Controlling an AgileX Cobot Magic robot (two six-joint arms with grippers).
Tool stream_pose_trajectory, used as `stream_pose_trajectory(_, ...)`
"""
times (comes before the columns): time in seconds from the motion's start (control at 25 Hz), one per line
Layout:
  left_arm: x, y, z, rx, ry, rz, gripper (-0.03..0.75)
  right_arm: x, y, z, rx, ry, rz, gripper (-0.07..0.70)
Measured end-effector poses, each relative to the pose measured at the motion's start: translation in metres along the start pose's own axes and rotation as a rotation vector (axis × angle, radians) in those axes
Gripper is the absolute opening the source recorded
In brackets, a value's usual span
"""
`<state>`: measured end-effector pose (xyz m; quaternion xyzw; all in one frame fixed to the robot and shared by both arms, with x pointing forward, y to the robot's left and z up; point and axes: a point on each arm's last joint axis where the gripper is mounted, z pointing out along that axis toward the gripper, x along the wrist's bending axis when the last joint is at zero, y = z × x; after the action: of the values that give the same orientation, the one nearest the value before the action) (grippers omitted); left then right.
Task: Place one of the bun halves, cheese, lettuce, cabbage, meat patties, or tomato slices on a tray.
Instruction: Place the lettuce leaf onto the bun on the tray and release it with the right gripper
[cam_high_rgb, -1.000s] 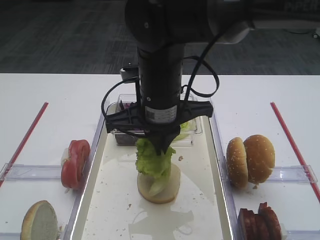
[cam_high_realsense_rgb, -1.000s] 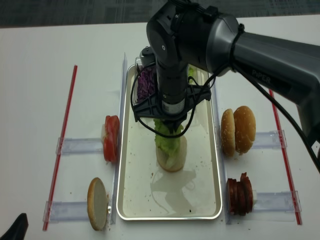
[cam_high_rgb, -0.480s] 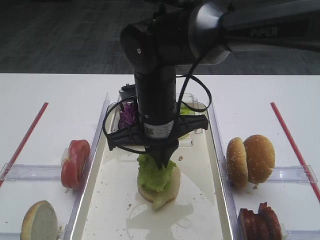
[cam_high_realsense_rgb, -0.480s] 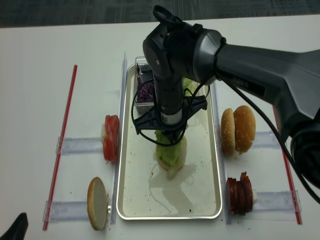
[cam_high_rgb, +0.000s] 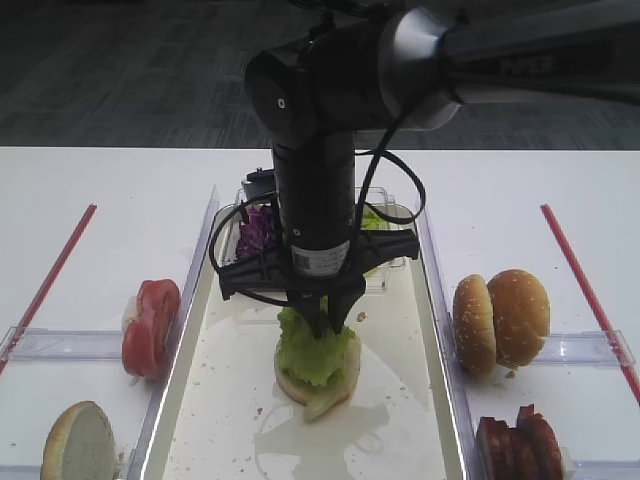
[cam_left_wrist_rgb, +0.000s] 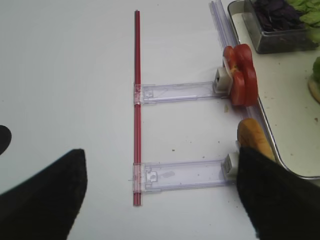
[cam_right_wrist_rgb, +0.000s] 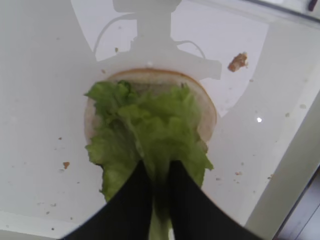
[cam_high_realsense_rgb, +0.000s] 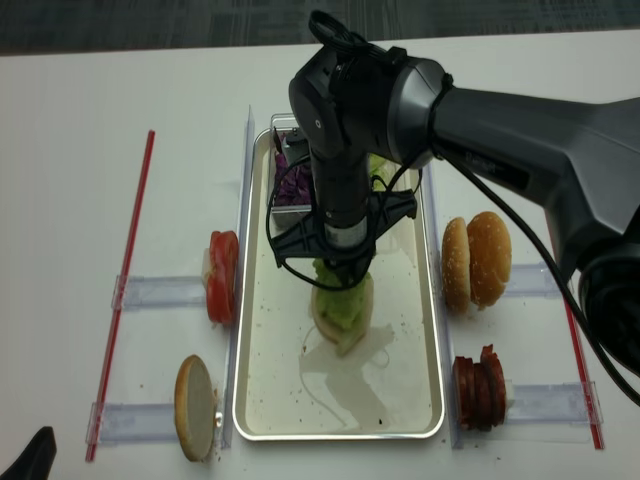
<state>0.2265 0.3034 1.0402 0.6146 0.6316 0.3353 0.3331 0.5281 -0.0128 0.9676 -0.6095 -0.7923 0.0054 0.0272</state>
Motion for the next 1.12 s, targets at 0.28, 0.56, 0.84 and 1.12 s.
stream_pose_trajectory(0.28,0.0,0.0,0.0,0.0,0.0,0.0,0.563,0.0,0.0,0.0,0.0,0.0,0.0,0.544)
stream_pose_trajectory(0.56,0.0,0.0,0.0,0.0,0.0,0.0,0.563,0.0,0.0,0.0,0.0,0.0,0.0,0.627)
stream_pose_trajectory(0.84,0.0,0.0,0.0,0.0,0.0,0.0,0.563,0.001,0.001,-0.002,-0.009,0.005,-0.001,0.63)
stream_pose_trajectory(1.12,0.0,0.0,0.0,0.0,0.0,0.0,0.563,0.004,0.005,-0.011,-0.038,0.021,-0.004,0.632)
